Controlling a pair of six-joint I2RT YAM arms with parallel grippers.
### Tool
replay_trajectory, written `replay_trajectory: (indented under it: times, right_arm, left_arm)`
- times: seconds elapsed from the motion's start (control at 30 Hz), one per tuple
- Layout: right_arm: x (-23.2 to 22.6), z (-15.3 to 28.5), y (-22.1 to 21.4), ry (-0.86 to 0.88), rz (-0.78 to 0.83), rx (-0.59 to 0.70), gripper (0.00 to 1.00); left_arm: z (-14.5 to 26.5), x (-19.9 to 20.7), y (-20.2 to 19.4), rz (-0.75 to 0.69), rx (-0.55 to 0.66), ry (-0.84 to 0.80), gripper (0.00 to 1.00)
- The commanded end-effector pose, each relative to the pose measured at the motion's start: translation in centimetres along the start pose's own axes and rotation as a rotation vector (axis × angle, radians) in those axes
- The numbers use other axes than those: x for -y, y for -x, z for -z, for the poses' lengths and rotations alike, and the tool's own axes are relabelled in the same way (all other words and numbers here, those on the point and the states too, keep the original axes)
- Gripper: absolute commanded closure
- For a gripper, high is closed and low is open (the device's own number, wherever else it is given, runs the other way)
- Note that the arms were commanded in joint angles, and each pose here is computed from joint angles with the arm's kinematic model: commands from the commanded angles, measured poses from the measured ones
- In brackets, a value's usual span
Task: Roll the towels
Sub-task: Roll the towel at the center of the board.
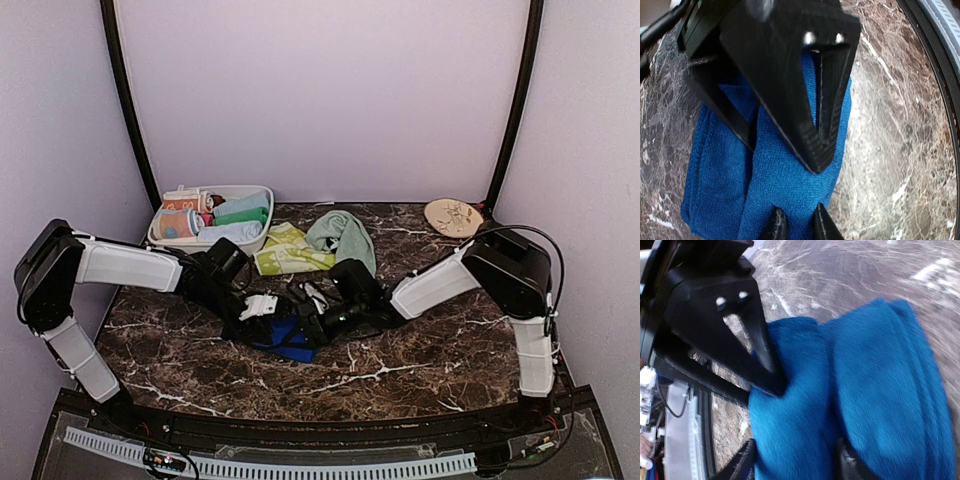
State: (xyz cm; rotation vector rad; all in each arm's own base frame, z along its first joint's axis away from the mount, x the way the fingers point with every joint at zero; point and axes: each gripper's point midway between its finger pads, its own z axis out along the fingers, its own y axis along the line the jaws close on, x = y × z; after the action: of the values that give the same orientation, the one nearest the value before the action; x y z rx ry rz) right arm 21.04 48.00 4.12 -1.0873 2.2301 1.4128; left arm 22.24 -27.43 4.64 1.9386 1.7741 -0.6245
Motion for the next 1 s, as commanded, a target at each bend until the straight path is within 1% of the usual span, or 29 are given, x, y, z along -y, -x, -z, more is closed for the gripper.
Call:
replay_trajectory:
  times: [0.0, 0.1, 0.13, 0.17, 0.2, 0.3, 0.37, 0.47, 0.57, 0.73, 0.8, 0.9, 0.97]
  right_arm:
    - [1.9, 4.0, 0.6, -0.141, -0.004, 0.090, 0.45]
    - [1.8, 7.5, 1.9, -0.244, 0.062, 0.175, 0.40]
    - [1.7, 8.4, 1.9, -0.274, 0.082, 0.189, 0.35]
    - [1.6, 9.3, 1.9, -0.305, 0.106, 0.196, 0.23]
    - [1.7, 10.1, 1.7, -0.341, 0.122, 0.198, 0.16]
    - [1.3, 12.8, 1.0, -0.424, 0.195, 0.232, 0.15]
    - [0.0, 14.5, 0.8, -0.452, 0.274, 0.273, 0.16]
    - [-2.7, 15.3, -0.4, -0.479, 0.426, 0.278, 0.21]
    - [-5.6, 14.3, -1.9, -0.493, 0.582, 0.224, 0.24]
    - [-9.3, 9.8, -6.0, -0.560, 0.831, 0.023, 0.25]
    - [-10.2, 8.3, -6.5, -0.590, 0.942, -0.022, 0.25]
    - [-10.9, 5.8, -6.6, -0.610, 1.079, -0.070, 0.25]
    - [-11.2, 4.3, -5.8, -0.625, 1.148, -0.079, 0.25]
  left_arm:
    - [-1.0, 1.3, -1.6, 0.076, -0.062, -0.076, 0.84]
    - [-1.3, 2.3, -1.5, 0.137, -0.065, -0.160, 0.87]
    - [-1.5, 2.6, -1.5, 0.157, -0.066, -0.186, 0.88]
    - [-1.6, 2.9, -1.6, 0.175, -0.070, -0.209, 0.89]
    - [-1.7, 3.1, -1.6, 0.194, -0.073, -0.233, 0.90]
    - [-1.8, 3.7, -1.2, 0.241, -0.072, -0.293, 0.95]
    - [-1.4, 4.5, -0.7, 0.275, -0.064, -0.345, 0.97]
    - [-0.5, 5.9, 0.6, 0.349, -0.031, -0.449, 0.98]
    - [-0.1, 6.9, 1.1, 0.416, -0.020, -0.507, 0.99]
    - [-0.6, 7.4, 0.7, 0.510, -0.062, -0.547, 1.00]
    - [-1.1, 7.5, 0.4, 0.546, -0.084, -0.570, 1.00]
    - [-2.1, 6.9, -0.2, 0.569, -0.127, -0.552, 1.00]
    - [-2.6, 6.5, -0.5, 0.575, -0.151, -0.536, 1.00]
